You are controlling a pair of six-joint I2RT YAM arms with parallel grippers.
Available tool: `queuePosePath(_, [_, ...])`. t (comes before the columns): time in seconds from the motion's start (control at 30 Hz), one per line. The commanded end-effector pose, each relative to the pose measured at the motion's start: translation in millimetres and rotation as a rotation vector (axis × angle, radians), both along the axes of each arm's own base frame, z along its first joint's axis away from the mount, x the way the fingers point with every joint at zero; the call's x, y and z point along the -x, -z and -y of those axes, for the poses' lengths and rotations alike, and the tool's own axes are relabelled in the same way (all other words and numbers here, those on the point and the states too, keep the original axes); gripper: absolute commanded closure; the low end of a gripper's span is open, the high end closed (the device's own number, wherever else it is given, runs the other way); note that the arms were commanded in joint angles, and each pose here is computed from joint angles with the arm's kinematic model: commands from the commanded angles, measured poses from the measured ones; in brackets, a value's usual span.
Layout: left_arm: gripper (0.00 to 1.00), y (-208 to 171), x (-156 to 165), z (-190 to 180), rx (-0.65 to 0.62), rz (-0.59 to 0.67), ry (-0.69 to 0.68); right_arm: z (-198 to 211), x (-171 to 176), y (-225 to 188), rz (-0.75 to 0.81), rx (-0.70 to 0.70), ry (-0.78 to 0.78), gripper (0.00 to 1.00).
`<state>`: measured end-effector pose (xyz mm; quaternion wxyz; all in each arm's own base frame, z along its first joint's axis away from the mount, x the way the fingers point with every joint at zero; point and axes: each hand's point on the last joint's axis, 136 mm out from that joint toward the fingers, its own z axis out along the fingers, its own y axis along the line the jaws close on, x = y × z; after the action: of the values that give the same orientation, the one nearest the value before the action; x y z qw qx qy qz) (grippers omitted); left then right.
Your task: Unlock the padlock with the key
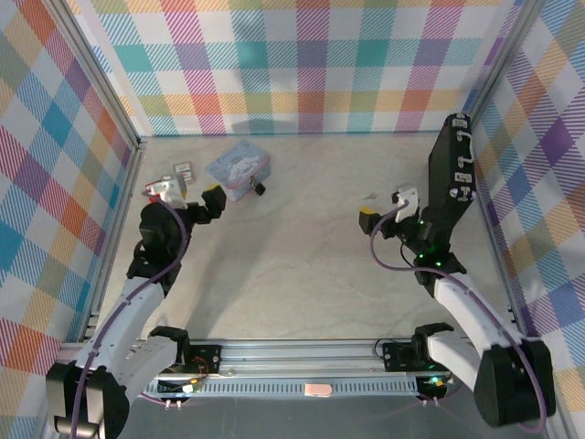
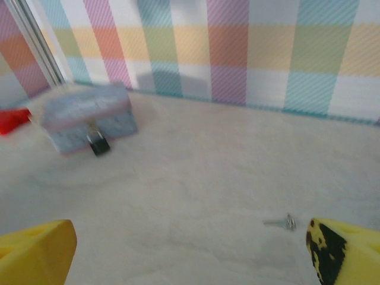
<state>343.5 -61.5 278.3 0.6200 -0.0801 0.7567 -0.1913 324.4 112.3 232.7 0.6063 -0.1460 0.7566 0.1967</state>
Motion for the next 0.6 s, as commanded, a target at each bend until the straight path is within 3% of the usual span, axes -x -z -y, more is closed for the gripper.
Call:
queuePosePath(0.0, [0.00,31.8,18.6,-7.6,0.111,-0.240,-0.071,10.0,20.8,-20.1,-0.128,-0.120,0.072,0.01])
queuePosePath(0.07, [0.00,29.6,27.1,-9.4,0.123,-0.249,-0.079,24.5,31.0,-30.8,-0.196,-0.192,0.171,0.01])
queuePosePath(0.13, [0.00,29.7,36.6,-16.0,0.155,-0.260,-0.118,23.3,43.8,-38.9,-0.240,-0.213,0.162,0.01])
queuePosePath(0.27, [0.00,60.1,70.2,-62.2,0.202,-0.403,-0.416,26.4,54.8,-39.1,-0.300,-0.301,0.198,0.01])
queuePosePath(0.3, [0.00,63.2,72.6,-63.3,0.187,-0.411,-0.418,27.4,55.4,-37.3,-0.305,-0.322,0.209,0.01])
queuePosePath(0.43, [0.00,76.4,70.1,-40.7,0.111,-0.456,-0.257,19.8,57.1,-36.8,-0.285,-0.306,0.152,0.01])
queuePosePath(0.57, [0.00,91.1,65.4,-9.9,0.096,-0.471,-0.089,17.5,50.1,-24.3,-0.373,-0.232,0.150,0.01])
